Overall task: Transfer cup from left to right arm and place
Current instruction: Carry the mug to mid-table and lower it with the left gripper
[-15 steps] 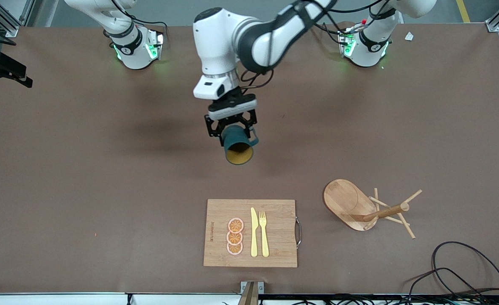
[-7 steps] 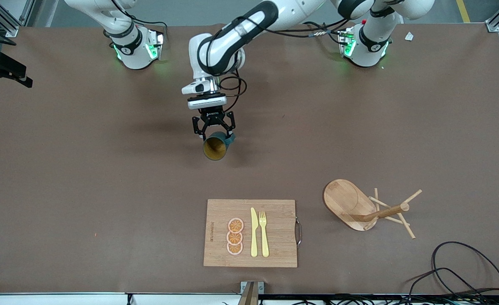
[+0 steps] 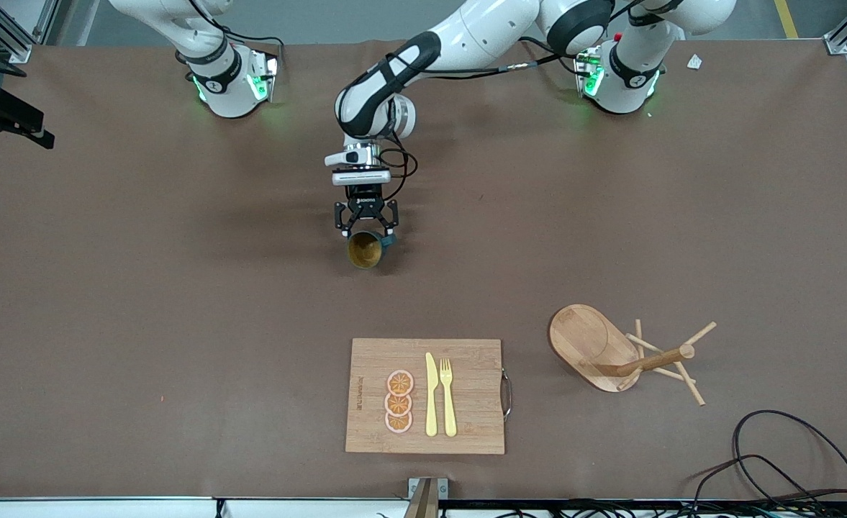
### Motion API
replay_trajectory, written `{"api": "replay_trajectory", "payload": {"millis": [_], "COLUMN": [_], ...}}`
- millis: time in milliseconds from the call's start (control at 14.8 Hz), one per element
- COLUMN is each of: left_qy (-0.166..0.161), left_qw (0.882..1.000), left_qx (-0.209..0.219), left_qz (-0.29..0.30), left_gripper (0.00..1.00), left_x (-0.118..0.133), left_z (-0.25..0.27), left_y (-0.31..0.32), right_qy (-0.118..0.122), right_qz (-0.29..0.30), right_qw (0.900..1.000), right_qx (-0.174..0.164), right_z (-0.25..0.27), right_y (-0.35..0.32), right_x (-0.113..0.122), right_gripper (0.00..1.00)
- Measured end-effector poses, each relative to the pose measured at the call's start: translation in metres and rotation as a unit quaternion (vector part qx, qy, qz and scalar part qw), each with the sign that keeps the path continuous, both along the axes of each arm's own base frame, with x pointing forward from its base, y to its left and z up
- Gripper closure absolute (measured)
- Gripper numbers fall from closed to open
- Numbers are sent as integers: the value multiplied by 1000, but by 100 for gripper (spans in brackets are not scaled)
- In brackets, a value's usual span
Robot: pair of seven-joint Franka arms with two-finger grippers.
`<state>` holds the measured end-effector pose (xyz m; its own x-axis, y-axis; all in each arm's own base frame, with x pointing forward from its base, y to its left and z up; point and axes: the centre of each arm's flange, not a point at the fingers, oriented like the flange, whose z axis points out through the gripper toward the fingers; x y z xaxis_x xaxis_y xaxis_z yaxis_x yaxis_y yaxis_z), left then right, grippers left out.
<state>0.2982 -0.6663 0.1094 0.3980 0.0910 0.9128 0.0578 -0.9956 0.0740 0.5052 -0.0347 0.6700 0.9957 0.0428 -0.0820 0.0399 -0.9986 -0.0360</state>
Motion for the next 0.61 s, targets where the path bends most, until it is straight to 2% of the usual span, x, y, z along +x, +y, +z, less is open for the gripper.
{"api": "replay_trajectory", "payload": {"millis": [203,406,609], "left_qy": [-7,6,8], "left_qw": [1000,999,998], "left_qx": [-20,-34,-44], "left_qz": [9,20,34], "left_gripper": [14,14,14], "left_x": [-11,-25,-39], "left_z": [-3,-5,-5], "left_y": [-3,-7,-10], "right_qy": [1,4,18], "right_qz": [-2,-3,-6], "right_qw": [1000,1000,1000], "right_qx": [0,0,0], "right_z": [-1,-5,-20], "right_y": [-2,-4,-6], "right_x": [1,3,13], "right_gripper": [0,0,0]}}
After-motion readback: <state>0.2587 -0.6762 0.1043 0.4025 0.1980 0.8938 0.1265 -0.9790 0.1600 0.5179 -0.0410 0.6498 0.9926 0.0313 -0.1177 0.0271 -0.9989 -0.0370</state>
